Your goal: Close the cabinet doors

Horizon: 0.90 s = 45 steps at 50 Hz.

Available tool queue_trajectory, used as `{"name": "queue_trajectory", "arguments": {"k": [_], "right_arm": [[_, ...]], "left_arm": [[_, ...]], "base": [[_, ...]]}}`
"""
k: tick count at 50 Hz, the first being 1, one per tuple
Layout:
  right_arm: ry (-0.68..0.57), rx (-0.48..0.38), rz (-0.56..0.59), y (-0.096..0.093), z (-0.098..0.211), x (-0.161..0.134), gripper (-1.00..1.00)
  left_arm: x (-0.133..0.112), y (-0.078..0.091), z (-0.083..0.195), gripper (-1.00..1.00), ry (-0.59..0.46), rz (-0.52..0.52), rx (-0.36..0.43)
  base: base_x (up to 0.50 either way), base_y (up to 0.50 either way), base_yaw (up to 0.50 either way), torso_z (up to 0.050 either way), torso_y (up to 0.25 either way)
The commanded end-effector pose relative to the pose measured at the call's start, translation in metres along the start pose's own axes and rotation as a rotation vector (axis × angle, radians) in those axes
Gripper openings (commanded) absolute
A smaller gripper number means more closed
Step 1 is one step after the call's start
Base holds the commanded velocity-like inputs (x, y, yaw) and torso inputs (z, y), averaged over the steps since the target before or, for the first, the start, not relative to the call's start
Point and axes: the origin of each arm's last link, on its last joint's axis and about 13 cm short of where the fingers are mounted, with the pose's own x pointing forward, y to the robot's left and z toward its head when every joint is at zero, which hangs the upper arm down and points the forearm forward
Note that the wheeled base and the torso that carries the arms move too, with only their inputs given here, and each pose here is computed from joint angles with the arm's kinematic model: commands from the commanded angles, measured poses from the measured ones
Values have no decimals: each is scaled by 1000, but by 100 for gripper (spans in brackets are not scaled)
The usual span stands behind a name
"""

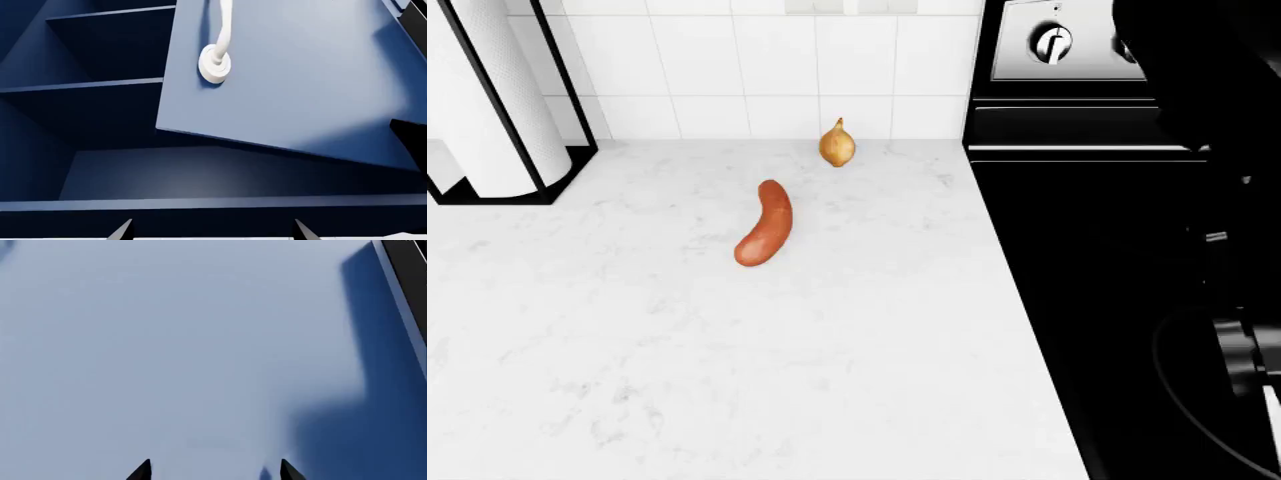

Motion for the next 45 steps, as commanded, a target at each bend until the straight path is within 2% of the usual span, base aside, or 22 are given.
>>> {"name": "queue_trajectory", "arguments": {"k": [1,15,35,45], "right_arm": [[887,-116,269,26,-102,-57,100],[962,-173,260,22,-118,-64,100],[1001,-198,230,14,-130,-67,100],[1059,-250,209,9,-142,-71,100]], "left_arm": [[-1,1,-3,100,5,4,-1],[-2,1,-4,100,11,5,0],[-2,1,-6,100,20,5,0],[-2,1,-6,100,22,4,-2]], "base": [[11,0,4,0,0],[2,2,2,0,0],[0,0,0,0,0],[0,0,0,0,0]]}}
